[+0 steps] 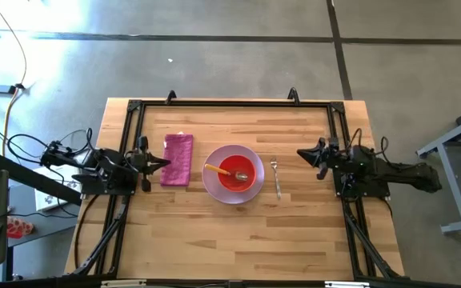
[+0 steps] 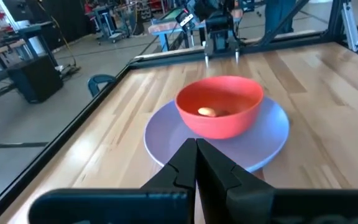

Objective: Set table place
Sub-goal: Return to Home Position

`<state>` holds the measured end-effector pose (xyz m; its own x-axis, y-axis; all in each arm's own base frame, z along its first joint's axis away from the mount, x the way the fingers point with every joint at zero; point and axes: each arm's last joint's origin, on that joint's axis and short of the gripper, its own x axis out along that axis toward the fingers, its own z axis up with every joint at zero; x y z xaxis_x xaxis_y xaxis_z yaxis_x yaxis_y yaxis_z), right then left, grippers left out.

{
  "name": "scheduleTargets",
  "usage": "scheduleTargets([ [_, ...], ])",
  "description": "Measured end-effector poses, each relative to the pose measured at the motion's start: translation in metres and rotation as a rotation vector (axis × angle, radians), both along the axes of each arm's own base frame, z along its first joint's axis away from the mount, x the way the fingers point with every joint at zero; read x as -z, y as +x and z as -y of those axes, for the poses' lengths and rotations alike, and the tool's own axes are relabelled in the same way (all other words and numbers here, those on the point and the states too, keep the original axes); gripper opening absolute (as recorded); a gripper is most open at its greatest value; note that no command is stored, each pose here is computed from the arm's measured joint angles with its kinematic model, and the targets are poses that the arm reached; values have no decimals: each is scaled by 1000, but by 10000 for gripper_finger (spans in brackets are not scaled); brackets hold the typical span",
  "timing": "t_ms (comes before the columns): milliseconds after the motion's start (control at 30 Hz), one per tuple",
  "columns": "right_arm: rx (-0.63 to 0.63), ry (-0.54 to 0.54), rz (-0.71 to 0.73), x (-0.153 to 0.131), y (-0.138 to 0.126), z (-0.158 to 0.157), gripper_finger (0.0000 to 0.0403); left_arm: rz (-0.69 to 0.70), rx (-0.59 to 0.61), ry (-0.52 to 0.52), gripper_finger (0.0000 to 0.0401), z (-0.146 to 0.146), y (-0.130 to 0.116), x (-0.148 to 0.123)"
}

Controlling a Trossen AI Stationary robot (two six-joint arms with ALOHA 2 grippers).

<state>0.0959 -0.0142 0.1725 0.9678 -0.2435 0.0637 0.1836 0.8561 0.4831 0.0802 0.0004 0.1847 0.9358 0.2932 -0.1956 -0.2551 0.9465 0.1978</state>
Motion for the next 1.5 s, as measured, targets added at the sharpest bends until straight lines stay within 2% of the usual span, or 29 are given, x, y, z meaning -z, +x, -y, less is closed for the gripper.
scheduleTargets([
  [133,-2,-4,-50,3,1,0,0,-9,-6,-7,0,0,0,1],
  [267,-1,-118,-90,4,1,0,0,-12,-5,1,3,0,0,1],
  [333,0,-139,-95,4,1,0,0,-13,-5,1,3,0,0,1],
  [1500,-1,-146,-99,4,1,0,0,-14,-4,2,5,0,0,1],
])
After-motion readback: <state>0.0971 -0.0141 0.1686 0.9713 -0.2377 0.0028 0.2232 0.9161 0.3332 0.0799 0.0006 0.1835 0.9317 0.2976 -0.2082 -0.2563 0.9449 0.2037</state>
